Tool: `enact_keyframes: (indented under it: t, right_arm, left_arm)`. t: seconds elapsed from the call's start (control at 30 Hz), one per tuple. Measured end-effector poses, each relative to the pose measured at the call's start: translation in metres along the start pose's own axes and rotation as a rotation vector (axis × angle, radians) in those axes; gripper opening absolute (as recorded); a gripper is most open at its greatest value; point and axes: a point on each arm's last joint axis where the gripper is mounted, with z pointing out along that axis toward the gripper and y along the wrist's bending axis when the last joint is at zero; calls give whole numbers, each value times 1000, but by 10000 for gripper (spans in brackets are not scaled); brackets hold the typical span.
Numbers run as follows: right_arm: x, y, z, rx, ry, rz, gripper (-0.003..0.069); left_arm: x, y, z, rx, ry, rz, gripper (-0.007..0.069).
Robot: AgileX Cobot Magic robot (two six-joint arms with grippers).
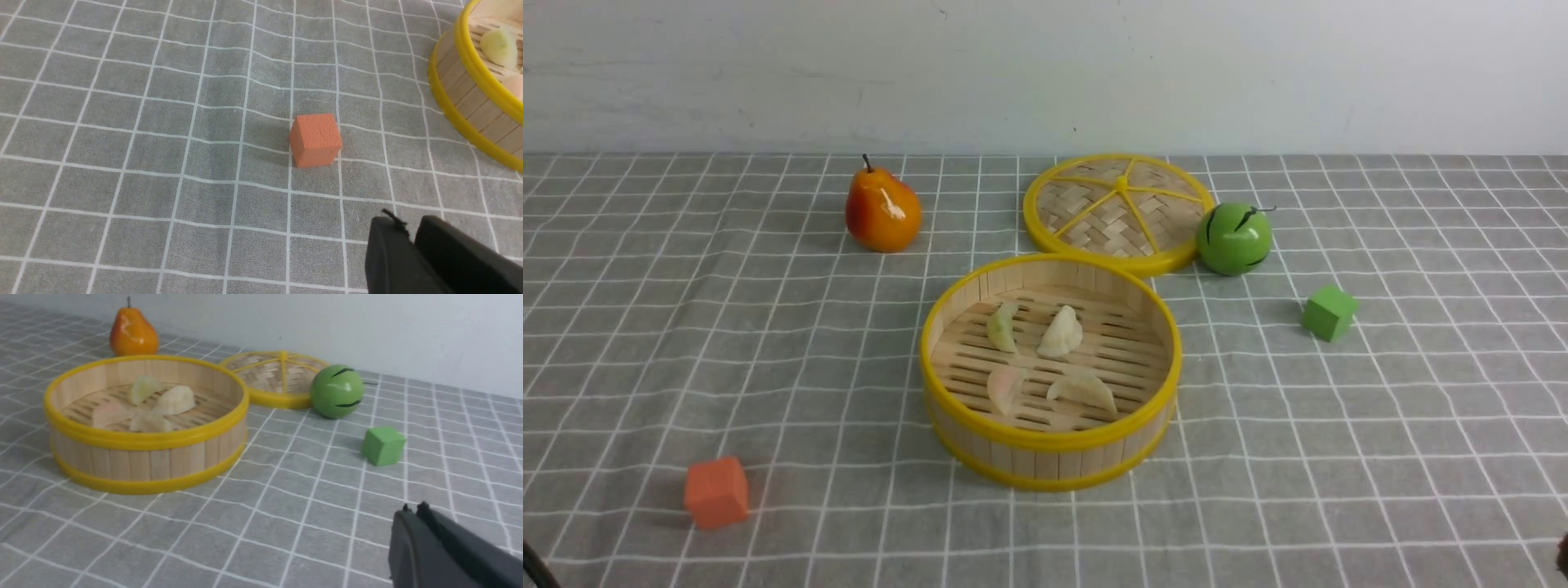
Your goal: Put the dumplings into the steamer on the table with the grey tablecloth.
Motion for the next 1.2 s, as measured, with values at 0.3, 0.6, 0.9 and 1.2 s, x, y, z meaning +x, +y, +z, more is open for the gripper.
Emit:
enact_keyframes:
  t: [0.3, 0.6, 0.9, 1.2]
  right_arm:
    - [23, 0, -14, 47, 187, 99, -5]
    - [23, -1, -15, 52, 195, 116, 1]
    - [23, -1, -15, 53, 198, 114, 9]
    - [23, -1, -15, 54, 198, 111, 19]
  left_arm:
    - [0, 0, 0, 0, 0, 0, 99]
    - [0, 0, 0, 0, 0, 0, 106]
    - [0, 0, 0, 0, 0, 0, 112]
    - [11, 5, -5, 38, -54, -25, 122]
